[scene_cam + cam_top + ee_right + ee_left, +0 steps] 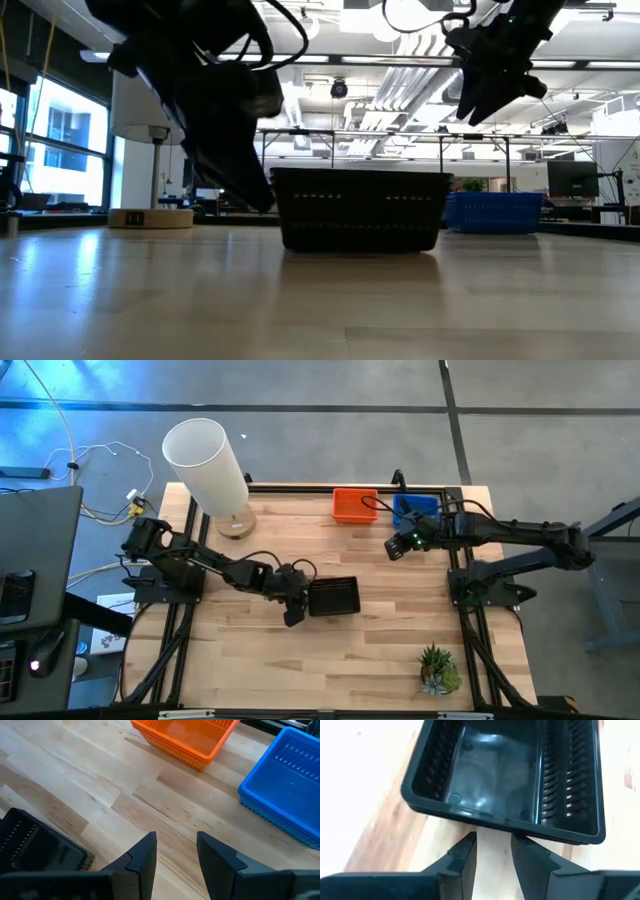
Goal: Stack baskets by color
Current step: Move the stack of black bins to the top center of the table below the stack of orange bins
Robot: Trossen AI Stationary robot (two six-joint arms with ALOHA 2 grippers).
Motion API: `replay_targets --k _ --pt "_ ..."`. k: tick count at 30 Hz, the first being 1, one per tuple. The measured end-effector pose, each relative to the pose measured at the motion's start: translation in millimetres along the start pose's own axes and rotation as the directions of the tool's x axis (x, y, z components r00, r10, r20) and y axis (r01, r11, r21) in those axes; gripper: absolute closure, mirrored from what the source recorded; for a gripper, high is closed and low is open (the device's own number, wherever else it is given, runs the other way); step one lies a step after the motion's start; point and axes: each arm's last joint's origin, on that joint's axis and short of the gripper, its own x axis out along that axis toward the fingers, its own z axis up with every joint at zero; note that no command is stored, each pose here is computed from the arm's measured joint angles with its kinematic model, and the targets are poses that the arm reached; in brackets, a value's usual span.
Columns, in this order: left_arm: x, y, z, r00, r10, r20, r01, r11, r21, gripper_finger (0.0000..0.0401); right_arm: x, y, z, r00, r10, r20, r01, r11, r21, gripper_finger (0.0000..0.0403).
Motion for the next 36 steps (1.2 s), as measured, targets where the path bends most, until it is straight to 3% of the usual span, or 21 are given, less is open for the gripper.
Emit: replay_targets --k 13,36 --pt "1 15 17 0.995 0.004 0.098 -0.005 1.0 0.013 0.0294 -3 7 -6 1.0 0.014 0.006 -0.014 1.0 0.004 0.0274" --pt "10 21 10 1.0 0.006 0.026 -0.006 1.0 0.014 0.0294 -4 8 -7 1.0 0.015 0.009 -0.015 1.0 0.024 0.0274"
